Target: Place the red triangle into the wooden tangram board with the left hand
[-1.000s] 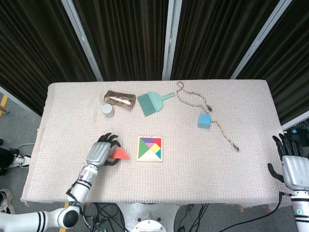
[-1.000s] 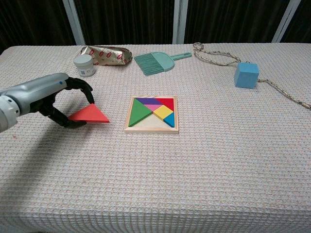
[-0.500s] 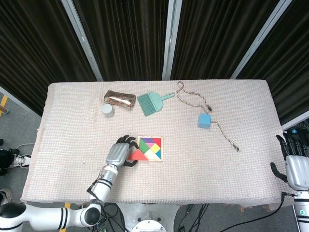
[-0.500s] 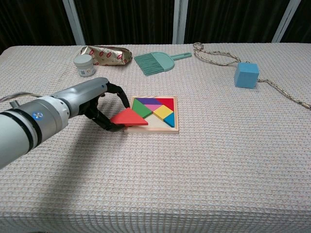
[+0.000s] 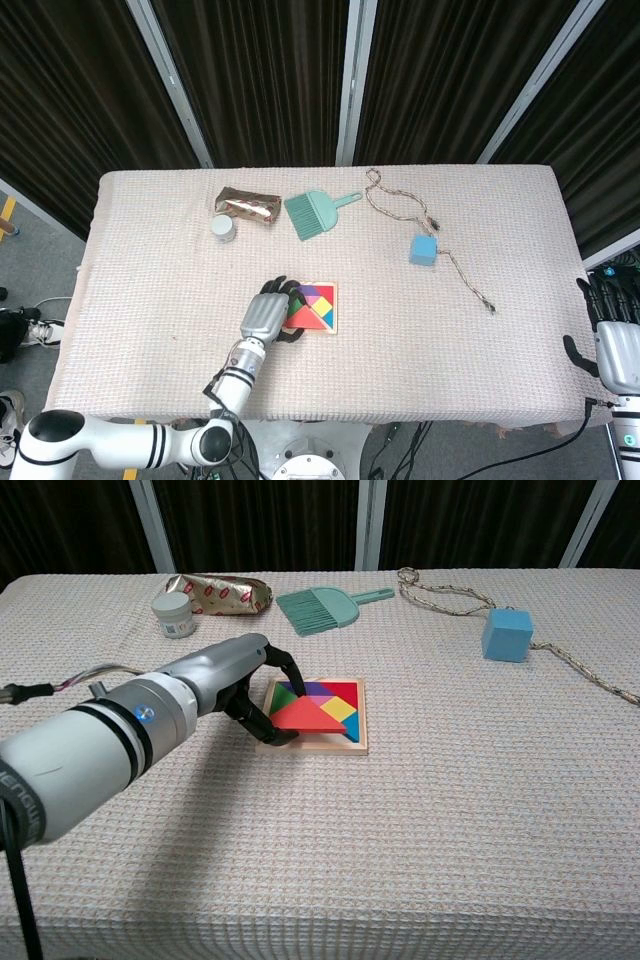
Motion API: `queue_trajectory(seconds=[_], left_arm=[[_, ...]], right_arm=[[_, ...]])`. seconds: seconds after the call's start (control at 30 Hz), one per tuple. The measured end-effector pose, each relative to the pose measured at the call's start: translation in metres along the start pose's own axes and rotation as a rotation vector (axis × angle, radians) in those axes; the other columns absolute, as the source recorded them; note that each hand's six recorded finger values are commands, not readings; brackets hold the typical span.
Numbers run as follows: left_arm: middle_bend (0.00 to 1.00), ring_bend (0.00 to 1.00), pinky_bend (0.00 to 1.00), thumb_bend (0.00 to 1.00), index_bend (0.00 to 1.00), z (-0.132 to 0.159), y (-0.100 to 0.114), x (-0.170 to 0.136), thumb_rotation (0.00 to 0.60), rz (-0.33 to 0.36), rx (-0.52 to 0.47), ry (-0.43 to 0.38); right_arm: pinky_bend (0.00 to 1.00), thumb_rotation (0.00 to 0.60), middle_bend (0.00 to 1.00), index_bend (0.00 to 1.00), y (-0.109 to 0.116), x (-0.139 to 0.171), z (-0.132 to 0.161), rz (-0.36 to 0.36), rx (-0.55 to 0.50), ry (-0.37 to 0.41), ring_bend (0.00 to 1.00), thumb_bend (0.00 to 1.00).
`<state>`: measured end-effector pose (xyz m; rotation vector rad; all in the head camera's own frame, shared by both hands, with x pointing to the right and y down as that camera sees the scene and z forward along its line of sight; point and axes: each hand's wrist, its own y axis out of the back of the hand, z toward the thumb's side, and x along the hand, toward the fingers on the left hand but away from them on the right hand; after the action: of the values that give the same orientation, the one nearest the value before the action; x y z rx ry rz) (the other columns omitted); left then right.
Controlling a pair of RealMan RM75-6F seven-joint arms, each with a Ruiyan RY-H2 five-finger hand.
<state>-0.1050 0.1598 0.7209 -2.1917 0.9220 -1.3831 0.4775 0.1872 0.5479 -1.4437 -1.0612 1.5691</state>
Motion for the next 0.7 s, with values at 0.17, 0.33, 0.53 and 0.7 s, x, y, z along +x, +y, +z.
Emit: queue_trajectory(seconds=[0.17,0.33,0.53,0.7], left_arm=[[0.15,0.01,0.09,0.26,0.19,-0.004,-0.003,-0.001,0.600,-0.010,-0.006,0.006],[0.15,0.01,0.09,0.26,0.19,-0.007,0.000,-0.002,0.600,-0.004,-0.006,0.007],[0.15,0.01,0.09,0.26,0.30,-0.015,0.011,-0.010,0.600,0.005,0.012,0.014],[0.15,0.01,0.10,0.27,0.37,-0.032,0.030,-0.015,0.600,0.045,0.036,0.050]], right_arm=[[0.00,0.600,0.00,0.00,0.001,0.000,0.000,-0.004,-0.001,0.001,0.00,0.26],[0.00,0.600,0.00,0.00,0.000,-0.001,0.001,-0.004,-0.001,0.003,0.00,0.26],[0.00,0.600,0.00,0.00,0.000,-0.001,0.002,-0.004,-0.001,0.007,0.00,0.26],[0.00,0.600,0.00,0.00,-0.001,-0.001,0.003,0.000,0.000,0.010,0.00,0.26]])
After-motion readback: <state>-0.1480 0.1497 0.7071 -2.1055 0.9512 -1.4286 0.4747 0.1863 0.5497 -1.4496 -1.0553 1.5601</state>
